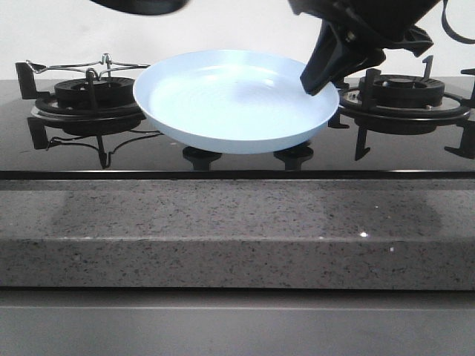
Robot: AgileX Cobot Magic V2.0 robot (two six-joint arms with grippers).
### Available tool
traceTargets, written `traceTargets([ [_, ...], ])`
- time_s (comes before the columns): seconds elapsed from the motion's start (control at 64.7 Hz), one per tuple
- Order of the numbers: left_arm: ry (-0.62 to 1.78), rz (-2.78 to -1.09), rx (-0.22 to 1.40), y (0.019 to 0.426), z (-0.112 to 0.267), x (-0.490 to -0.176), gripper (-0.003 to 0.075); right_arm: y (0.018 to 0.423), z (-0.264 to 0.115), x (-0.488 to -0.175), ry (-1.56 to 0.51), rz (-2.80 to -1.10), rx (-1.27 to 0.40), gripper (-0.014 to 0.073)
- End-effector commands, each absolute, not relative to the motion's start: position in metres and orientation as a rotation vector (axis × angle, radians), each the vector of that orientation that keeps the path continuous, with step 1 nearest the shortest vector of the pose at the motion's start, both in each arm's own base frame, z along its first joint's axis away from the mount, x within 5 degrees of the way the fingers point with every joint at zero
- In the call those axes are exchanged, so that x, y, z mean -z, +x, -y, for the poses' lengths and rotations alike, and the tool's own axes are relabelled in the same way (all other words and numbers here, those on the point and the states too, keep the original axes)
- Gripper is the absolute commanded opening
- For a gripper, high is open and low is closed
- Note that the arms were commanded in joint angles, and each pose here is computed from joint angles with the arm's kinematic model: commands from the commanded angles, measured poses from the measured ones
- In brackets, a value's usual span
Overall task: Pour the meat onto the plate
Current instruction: 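Tilt the black pan over the held plate with the left gripper, pouring meat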
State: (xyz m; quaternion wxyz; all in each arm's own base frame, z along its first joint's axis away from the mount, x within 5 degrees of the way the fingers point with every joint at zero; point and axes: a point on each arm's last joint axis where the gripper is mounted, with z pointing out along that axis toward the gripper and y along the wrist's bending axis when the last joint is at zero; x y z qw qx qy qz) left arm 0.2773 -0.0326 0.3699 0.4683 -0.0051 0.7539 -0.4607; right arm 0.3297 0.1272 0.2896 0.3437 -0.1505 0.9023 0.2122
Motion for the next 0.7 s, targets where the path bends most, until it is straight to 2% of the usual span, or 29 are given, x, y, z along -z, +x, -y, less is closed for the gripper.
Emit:
traceTargets([
  [0.0, 0.064, -1.738, 1.204, 0.265, 0.052, -0.391, -0.0014, 0.33, -0.126, -0.309, -0.378, -2.257, -0.541, -0.0058],
  [0.124, 0.201, -1.724, 1.117, 0.264, 0.072, -0.389, -0.0014, 0.33, -0.126, -0.309, -0.378, -2.257, -0.541, -0.0058],
  [0.402, 0.451, -1.628, 0.921, 0.262, 0.087, -0.39, -0.0014, 0.33, -0.126, -0.309, -0.378, -2.257, -0.541, -0.0058],
  [0.68, 0.698, -1.468, 0.803, 0.249, 0.104, -0.415, -0.0014, 0.33, -0.126, -0.309, -0.378, -2.257, -0.541, -0.0058],
])
